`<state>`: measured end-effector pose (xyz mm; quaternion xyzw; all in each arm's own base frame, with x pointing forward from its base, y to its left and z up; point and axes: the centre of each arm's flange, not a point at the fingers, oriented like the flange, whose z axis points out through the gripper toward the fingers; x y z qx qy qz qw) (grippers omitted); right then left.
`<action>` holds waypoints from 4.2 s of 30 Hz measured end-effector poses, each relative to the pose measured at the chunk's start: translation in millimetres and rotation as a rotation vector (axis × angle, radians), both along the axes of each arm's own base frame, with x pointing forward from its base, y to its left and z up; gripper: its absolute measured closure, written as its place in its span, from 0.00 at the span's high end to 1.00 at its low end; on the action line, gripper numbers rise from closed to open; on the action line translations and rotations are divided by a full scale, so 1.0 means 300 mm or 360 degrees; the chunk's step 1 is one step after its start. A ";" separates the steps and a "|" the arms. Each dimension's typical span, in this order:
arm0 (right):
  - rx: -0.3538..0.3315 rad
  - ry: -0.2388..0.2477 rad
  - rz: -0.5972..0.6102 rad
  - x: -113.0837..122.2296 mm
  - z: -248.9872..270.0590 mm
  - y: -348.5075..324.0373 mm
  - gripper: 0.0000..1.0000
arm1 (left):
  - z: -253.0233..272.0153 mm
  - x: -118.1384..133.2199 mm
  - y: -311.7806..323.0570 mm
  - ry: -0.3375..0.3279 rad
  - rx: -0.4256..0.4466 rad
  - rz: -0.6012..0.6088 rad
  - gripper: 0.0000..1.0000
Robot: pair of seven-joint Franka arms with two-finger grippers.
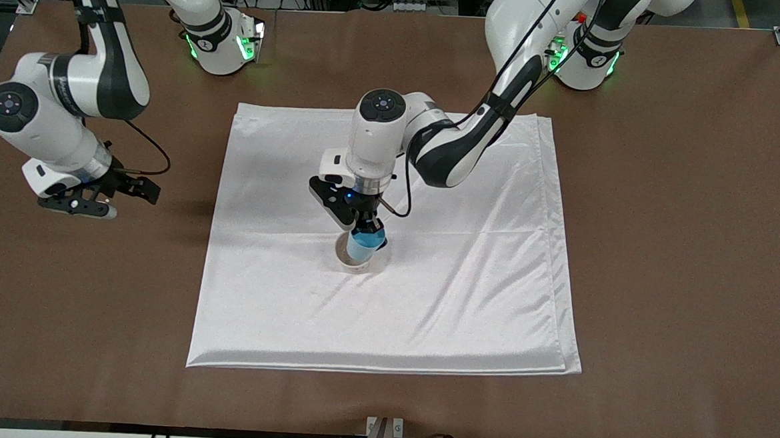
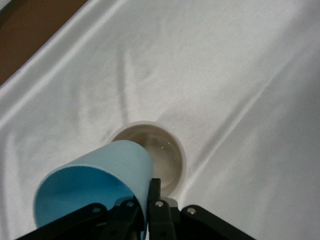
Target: Place blue cup into white mug on cloth
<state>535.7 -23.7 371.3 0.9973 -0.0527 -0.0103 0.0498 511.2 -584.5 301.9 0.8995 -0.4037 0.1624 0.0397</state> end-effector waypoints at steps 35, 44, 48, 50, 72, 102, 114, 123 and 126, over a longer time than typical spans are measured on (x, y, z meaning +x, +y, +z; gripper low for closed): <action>0.0204 -0.0019 -0.0042 0.068 0.800 0.105 1.00 | -0.065 0.006 -0.007 -0.0002 -0.0022 -0.0004 0.13; 0.0208 -0.0028 0.0005 0.064 0.828 0.151 1.00 | -0.055 0.024 0.003 -0.0015 -0.0023 -0.0018 0.52; 0.0208 -0.0027 0.0034 0.065 0.829 0.137 1.00 | -0.048 0.028 0.003 -0.0020 -0.0028 -0.0017 0.70; 0.0209 -0.0026 0.0044 0.065 0.829 0.125 1.00 | -0.042 0.030 0.002 -0.0024 -0.0031 -0.0017 0.84; 0.0210 -0.0017 0.0022 0.056 0.841 -0.028 1.00 | 0.517 0.128 0.326 0.0000 0.0085 0.0222 1.00; 0.0211 -0.0018 0.0079 0.051 0.841 -0.098 1.00 | 0.996 0.013 1.159 0.0385 0.0149 0.0842 1.00; 0.0211 -0.0017 0.0090 0.052 0.841 -0.087 1.00 | 0.993 0.010 1.361 0.0562 0.0183 0.1114 1.00; 0.0210 -0.0019 0.0090 0.053 0.841 -0.087 1.00 | 0.974 0.014 1.402 0.0640 0.0162 0.1266 1.00; 0.0210 -0.0019 0.0090 0.053 0.841 -0.086 1.00 | 0.966 0.017 1.410 0.0648 0.0165 0.1274 1.00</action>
